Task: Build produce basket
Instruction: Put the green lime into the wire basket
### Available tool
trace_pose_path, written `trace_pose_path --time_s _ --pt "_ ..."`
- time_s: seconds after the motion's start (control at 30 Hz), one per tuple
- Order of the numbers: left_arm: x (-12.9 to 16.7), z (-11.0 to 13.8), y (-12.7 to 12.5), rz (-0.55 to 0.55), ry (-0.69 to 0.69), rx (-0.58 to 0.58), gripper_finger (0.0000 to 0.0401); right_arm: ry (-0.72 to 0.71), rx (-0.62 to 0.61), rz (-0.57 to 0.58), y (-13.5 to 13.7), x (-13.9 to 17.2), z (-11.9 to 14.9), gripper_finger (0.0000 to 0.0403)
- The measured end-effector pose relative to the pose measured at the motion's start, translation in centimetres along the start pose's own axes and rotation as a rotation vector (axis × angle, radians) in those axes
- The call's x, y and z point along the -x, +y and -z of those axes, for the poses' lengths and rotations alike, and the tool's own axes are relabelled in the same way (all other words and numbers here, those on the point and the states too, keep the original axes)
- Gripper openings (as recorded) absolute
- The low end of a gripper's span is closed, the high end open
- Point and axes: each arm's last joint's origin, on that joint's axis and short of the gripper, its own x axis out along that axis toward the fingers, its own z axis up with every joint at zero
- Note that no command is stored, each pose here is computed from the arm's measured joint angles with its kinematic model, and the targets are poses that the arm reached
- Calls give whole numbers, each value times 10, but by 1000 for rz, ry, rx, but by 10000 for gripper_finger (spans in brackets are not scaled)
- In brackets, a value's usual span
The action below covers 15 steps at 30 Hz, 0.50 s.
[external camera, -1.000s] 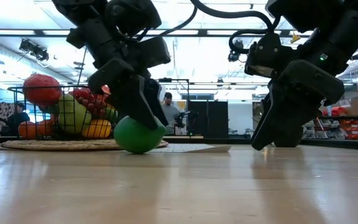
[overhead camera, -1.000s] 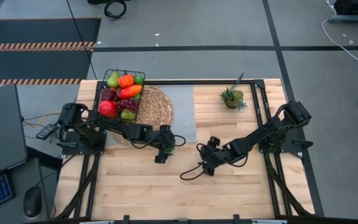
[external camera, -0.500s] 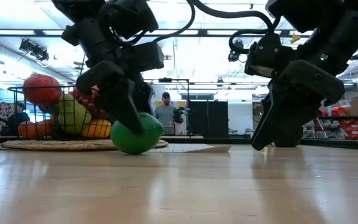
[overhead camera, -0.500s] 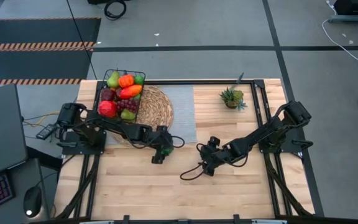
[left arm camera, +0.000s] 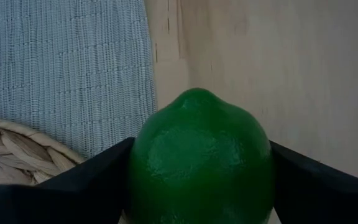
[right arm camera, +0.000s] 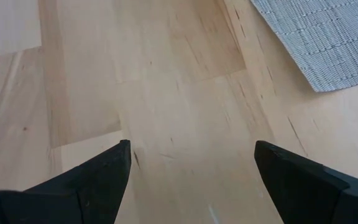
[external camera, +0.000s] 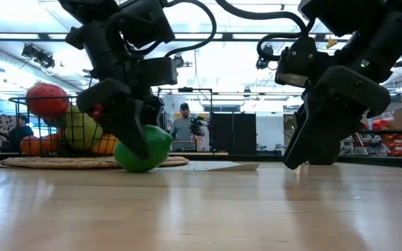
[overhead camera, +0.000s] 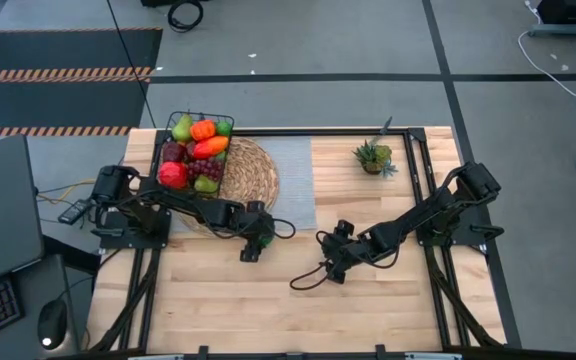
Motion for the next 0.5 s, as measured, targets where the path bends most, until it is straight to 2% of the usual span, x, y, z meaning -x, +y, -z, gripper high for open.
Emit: trace_pose_path --time_s 0.13,0.27,0.37,0.5 --pt "0 2 0 -1 20 14 301 2 0 -3 0 0 0 346" --pt "8 5 0 -1 40 59 300 2 5 -3 0 0 0 346" --pt "28 0 4 -18 3 90 304 2 20 -7 0 0 0 346" --pt "65 -7 13 -153 9 104 305 -2 29 -9 0 0 0 346"
